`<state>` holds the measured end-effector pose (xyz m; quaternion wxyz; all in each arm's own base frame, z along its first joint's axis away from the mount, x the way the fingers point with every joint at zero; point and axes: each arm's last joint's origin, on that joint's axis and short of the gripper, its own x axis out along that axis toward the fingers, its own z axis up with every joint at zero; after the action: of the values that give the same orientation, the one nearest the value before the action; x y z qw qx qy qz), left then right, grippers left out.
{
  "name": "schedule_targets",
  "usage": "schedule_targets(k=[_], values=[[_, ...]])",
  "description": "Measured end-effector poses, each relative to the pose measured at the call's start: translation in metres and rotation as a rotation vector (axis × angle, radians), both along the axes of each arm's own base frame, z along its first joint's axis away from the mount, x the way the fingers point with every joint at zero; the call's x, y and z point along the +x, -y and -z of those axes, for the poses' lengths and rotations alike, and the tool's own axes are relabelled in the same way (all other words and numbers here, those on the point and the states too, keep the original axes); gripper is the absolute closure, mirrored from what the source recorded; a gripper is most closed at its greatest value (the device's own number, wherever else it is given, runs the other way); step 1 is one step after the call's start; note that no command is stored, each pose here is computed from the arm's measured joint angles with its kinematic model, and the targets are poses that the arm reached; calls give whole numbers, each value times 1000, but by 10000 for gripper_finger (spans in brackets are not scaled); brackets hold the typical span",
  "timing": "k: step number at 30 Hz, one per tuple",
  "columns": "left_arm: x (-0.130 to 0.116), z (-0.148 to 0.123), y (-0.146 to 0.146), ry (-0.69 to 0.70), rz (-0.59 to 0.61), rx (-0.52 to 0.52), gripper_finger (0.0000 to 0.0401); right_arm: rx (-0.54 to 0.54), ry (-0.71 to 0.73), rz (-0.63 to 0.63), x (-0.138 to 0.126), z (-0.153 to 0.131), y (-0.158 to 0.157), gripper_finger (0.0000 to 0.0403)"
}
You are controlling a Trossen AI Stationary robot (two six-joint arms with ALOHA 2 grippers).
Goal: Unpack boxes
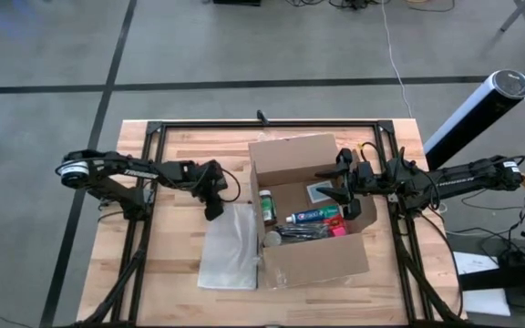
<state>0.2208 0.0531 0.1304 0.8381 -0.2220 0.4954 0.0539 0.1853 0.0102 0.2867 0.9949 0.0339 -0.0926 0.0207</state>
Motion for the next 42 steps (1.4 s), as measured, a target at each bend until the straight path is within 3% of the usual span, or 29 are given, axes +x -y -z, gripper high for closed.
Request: schedule_targets(k=[4, 12, 17, 21, 30, 42], values=[[3, -3, -1, 51, 42, 29, 340, 7, 0, -1, 0, 0, 0, 228], [12, -10, 1, 207, 176, -7, 228, 10, -1, -2, 0, 0, 0, 227], [10, -8, 0, 166, 166, 24, 192, 10, -1, -2, 0, 0, 0, 227], [8, -4, -1, 115, 136, 69, 180, 11, -1, -2, 0, 0, 0, 226], [13, 16, -3, 40, 142, 35, 179, 11, 0, -2, 0, 0, 0, 226], [14, 21, 8, 71, 239, -188, 219, 26, 0, -4, 0, 0, 0, 226]])
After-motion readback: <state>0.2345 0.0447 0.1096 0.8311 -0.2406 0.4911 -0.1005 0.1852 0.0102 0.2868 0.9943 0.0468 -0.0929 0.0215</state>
